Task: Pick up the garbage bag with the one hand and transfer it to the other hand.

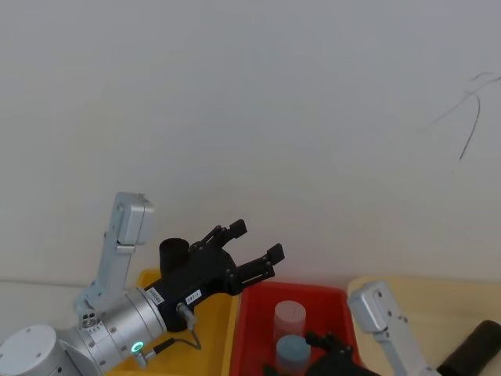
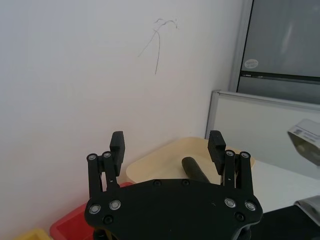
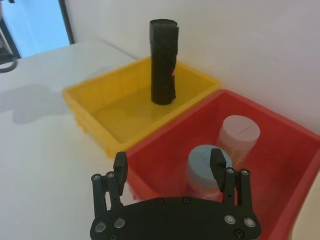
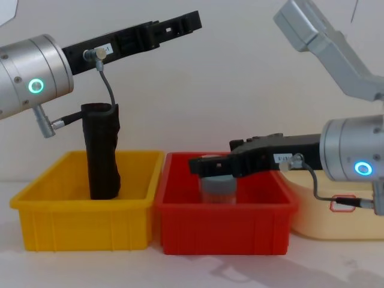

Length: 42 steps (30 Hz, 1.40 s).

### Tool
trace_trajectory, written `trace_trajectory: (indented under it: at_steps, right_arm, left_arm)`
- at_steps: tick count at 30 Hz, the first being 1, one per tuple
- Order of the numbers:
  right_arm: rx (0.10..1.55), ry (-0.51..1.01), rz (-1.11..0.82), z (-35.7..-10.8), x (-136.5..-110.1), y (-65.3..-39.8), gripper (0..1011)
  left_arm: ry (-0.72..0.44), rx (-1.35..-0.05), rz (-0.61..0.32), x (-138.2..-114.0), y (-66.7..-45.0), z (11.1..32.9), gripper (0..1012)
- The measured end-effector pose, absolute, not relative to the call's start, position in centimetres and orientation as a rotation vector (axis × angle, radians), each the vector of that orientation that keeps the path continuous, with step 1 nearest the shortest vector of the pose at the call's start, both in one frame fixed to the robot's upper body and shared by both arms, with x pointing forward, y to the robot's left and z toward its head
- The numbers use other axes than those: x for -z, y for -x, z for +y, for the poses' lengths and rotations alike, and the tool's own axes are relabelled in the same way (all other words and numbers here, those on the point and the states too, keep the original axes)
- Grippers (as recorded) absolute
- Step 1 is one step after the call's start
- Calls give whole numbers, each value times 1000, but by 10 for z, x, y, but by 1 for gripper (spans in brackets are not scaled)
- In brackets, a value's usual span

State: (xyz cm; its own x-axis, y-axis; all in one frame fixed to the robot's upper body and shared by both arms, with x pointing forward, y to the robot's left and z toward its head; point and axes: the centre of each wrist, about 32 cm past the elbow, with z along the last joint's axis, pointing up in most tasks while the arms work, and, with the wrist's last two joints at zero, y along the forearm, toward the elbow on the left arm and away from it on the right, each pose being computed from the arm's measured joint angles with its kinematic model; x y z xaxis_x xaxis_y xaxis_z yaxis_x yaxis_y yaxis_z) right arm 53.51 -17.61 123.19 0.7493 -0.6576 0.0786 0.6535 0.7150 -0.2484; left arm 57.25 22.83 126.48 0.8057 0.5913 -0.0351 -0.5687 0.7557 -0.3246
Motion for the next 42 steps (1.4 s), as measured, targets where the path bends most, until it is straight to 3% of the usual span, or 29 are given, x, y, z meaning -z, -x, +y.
trace_trajectory:
  at_steps: [42]
  right_arm:
    - [813, 329, 51, -169, -1211, -575, 1001]
  left_arm:
    - [331, -633, -71, -1265, -573, 228, 1002]
